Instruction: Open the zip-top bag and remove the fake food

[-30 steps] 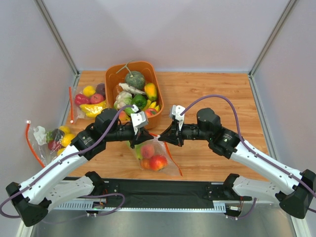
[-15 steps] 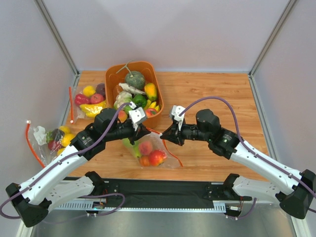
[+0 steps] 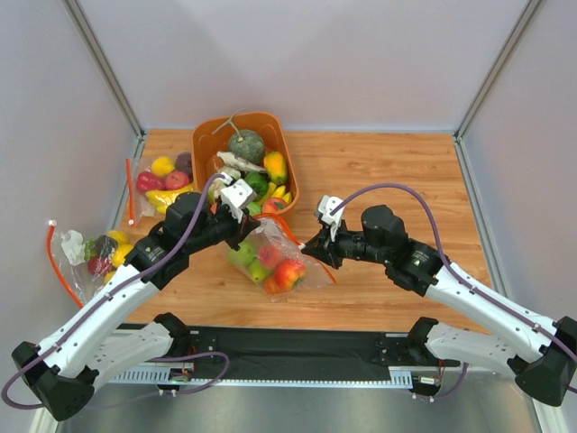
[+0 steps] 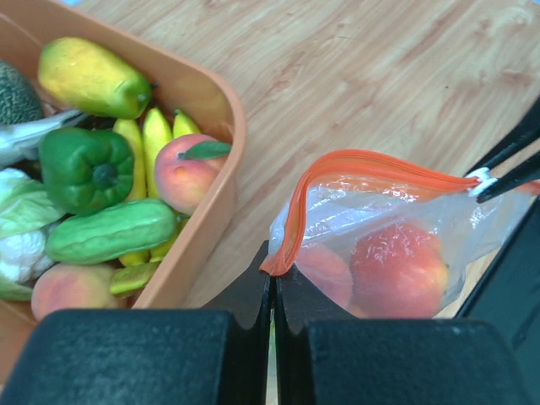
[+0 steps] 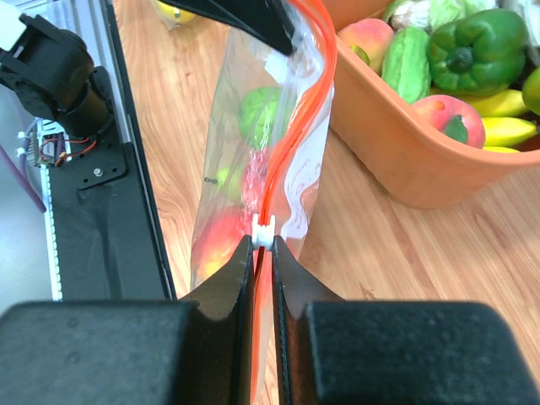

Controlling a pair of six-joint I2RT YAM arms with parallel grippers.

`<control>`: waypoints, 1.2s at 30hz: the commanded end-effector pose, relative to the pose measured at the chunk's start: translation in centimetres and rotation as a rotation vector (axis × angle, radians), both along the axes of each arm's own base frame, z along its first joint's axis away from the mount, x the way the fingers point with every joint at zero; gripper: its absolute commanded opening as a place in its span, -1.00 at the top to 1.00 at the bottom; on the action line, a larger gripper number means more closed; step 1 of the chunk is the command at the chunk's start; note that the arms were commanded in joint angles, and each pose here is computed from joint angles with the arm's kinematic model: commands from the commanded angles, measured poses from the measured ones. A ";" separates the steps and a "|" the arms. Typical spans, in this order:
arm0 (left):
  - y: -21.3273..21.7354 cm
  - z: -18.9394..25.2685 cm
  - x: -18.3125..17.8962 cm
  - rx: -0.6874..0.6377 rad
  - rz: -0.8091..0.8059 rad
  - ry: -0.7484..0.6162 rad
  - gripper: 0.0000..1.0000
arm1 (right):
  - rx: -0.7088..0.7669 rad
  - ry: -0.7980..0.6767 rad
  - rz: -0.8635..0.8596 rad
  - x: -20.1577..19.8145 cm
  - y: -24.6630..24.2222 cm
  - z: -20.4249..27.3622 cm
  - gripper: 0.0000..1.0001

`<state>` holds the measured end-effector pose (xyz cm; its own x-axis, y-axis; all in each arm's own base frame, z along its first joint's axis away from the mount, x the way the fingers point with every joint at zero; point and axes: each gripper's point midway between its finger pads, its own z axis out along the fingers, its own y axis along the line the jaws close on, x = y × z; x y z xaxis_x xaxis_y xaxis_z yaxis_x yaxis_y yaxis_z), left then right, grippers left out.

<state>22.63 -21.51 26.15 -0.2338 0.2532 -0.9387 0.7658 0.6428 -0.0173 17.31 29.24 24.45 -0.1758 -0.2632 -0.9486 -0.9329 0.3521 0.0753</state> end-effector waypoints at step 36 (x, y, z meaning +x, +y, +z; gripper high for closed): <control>8.7 2.1 4.9 -0.072 0.489 -0.034 1.00 | -0.102 0.082 -0.355 2.1 -6.1 -1.2 0.99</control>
